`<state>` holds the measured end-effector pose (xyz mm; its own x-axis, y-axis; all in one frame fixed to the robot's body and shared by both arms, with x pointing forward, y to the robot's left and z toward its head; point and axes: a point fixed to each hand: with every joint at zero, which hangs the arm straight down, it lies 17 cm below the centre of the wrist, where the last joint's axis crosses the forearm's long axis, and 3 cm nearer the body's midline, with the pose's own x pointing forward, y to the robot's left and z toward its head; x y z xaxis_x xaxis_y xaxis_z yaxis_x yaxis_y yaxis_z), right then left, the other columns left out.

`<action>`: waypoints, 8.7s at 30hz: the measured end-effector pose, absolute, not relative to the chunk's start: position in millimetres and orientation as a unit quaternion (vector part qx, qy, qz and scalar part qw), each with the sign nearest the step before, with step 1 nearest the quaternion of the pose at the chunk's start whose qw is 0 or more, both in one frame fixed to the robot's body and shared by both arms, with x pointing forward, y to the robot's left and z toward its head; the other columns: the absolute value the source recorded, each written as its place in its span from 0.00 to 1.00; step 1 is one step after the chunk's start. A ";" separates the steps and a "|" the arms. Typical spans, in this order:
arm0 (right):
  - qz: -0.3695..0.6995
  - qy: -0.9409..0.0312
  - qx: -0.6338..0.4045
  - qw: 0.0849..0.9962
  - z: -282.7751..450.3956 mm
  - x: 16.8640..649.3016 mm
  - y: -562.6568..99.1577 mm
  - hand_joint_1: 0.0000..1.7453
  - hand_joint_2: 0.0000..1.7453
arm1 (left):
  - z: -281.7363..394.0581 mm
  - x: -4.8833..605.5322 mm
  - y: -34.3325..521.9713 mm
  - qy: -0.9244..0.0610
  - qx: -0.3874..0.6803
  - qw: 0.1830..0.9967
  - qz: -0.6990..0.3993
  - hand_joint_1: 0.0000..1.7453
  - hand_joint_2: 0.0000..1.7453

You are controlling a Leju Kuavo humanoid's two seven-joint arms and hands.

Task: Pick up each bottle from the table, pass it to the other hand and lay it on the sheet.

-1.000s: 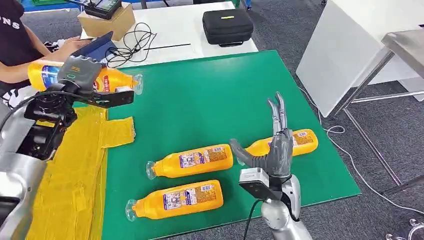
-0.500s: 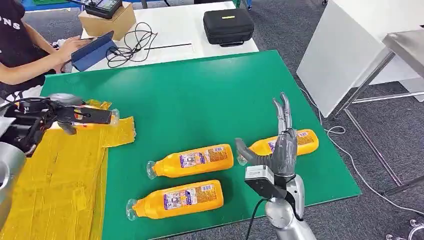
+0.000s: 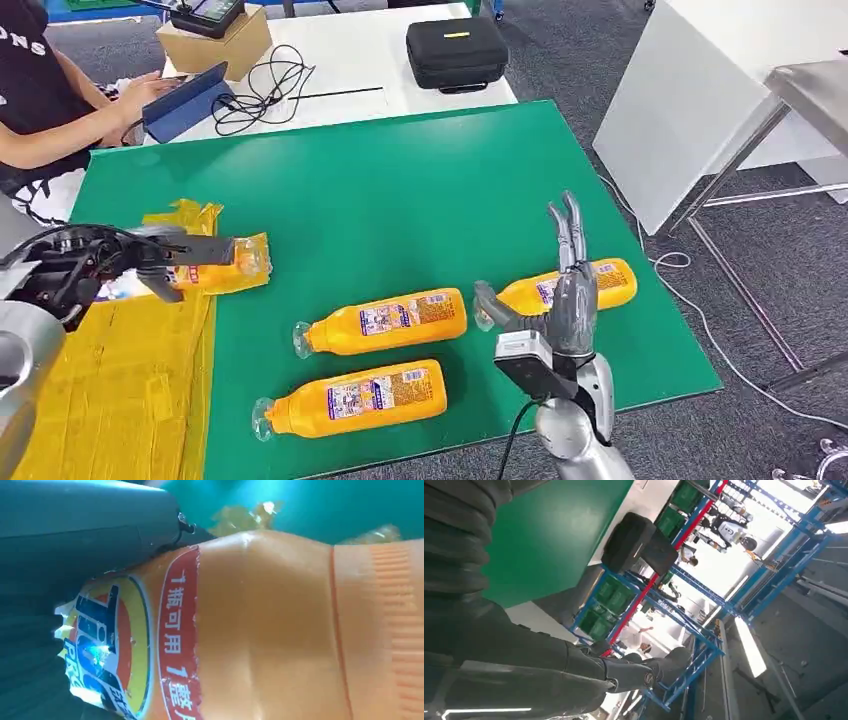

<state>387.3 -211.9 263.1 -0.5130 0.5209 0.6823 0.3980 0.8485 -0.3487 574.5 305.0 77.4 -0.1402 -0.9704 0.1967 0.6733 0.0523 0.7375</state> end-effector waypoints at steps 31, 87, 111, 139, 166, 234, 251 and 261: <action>0.089 -0.860 -0.256 0.433 250.0 396.4 -210.3 0.00 1.00 | 36.8 558.9 289.6 -0.407 0.195 0.636 -0.626 0.00 1.00; 0.274 -0.776 -0.379 0.422 229.2 407.8 -211.2 0.00 1.00 | 224.2 514.4 137.5 -0.801 -0.093 0.439 -0.395 0.00 1.00; 0.523 -0.622 -0.367 0.452 153.0 455.8 -305.0 0.00 1.00 | 289.7 383.8 95.7 -0.870 -0.285 0.334 -0.225 0.00 1.00; 0.590 -0.458 -0.437 0.502 97.6 521.5 -444.2 0.00 1.00 | 286.5 425.1 136.1 -0.826 -0.355 0.438 -0.024 0.00 1.00; 0.604 -0.467 -0.380 0.522 59.5 501.1 -422.9 0.00 1.00 | 278.1 443.5 141.1 -0.815 -0.351 0.462 0.002 0.00 1.00; 0.635 -0.444 -0.340 0.533 28.2 514.6 -372.2 0.00 1.00 | 243.6 460.1 140.1 -0.782 -0.362 0.506 0.033 0.00 1.00; 0.647 -0.434 -0.325 0.536 17.9 514.3 -363.3 1.00 1.00 | 243.0 460.5 140.9 -0.782 -0.361 0.506 0.035 0.00 1.00; 0.644 -0.411 -0.322 0.558 17.4 521.0 -374.8 1.00 1.00 | 239.0 462.5 144.1 -0.778 -0.359 0.515 0.041 0.00 1.00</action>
<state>521.0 -374.8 17.4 -0.1688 0.9847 0.0436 -0.4544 -0.0385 -0.8899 462.5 144.1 239.0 -0.2133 0.5999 0.7711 0.5154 0.7396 -0.4328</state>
